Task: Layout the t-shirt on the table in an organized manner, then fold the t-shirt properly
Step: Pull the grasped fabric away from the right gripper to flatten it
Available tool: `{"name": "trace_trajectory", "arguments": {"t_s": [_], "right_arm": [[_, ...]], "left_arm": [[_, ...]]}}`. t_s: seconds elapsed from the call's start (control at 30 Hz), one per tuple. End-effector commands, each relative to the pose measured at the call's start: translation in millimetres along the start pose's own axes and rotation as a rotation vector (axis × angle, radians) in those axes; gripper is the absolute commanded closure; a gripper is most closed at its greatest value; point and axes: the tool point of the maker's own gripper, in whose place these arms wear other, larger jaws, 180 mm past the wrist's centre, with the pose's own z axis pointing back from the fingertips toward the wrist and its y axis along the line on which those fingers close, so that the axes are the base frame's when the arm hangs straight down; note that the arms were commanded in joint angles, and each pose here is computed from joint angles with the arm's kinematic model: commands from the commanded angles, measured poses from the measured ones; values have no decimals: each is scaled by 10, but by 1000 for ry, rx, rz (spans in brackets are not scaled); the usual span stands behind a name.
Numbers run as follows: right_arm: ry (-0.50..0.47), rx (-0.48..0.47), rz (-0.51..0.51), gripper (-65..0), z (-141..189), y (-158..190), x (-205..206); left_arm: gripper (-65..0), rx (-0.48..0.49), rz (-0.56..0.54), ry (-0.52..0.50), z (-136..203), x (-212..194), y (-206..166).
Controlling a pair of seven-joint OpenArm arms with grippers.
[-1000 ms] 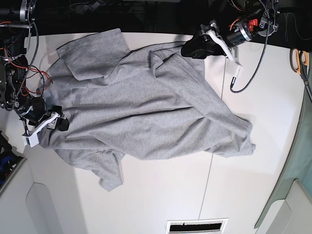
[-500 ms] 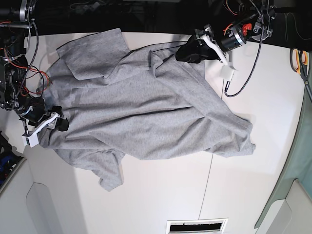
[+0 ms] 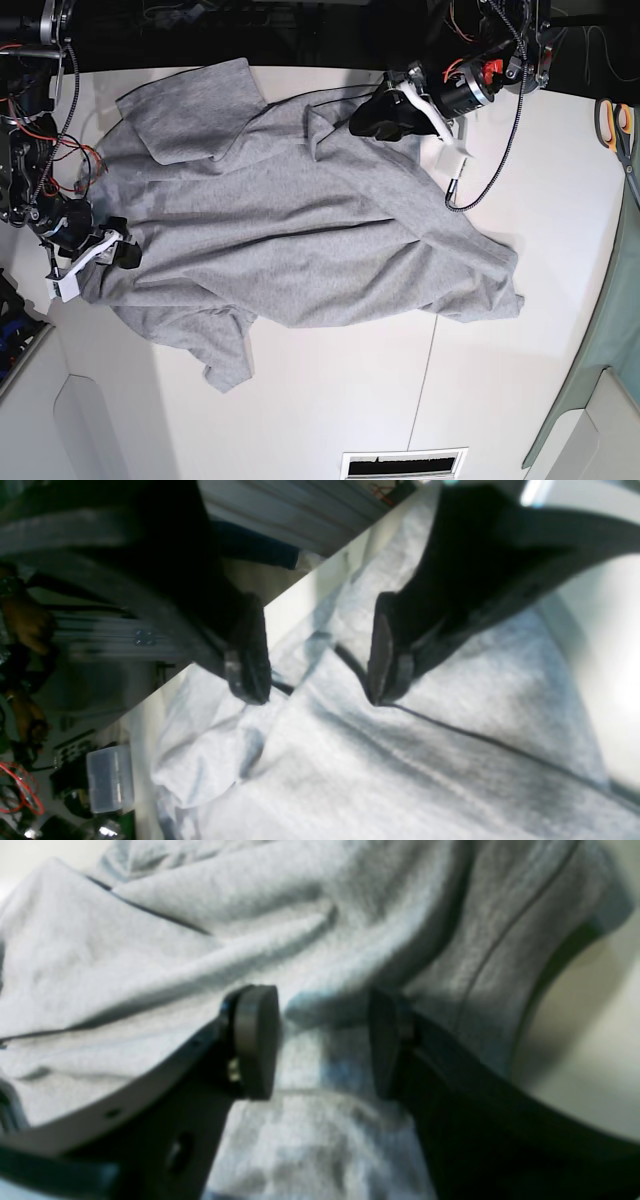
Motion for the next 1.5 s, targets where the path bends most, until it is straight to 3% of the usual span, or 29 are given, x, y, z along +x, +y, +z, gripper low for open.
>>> {"name": "trace_trajectory", "arguments": {"t_s": [0.0, 0.07, 0.13, 0.37, 0.53, 0.8, 0.97, 1.1, 1.47], "right_arm": [[-60, 4, 15, -293, 60, -17, 245], [-60, 4, 15, -293, 59, -15, 245], [-60, 4, 15, -293, 60, -17, 245], [-62, 3, 16, -293, 60, -17, 248], [-62, 3, 16, -293, 60, -17, 249], [-63, 4, 15, -293, 60, -17, 250], [-64, 4, 15, -293, 59, -14, 253], [-63, 3, 15, -293, 61, -19, 251], [-63, 3, 16, -293, 61, -18, 253]], "left_arm": [[-225, -15, -18, -50, 2, 127, -45], [-88, 5, -39, -67, 3, 159, -9], [0, 17, -52, -85, 6, 192, 11], [0, 21, -88, -79, 49, 288, -2], [0, 44, -168, -72, 355, 410, 21], [0, 210, -236, -88, 1046, 586, 458], [0, 254, -247, -57, 1256, 629, 605], [0, 348, -296, -25, 1452, 691, 808], [0, 563, -288, -123, 2102, 963, 1188]]}}
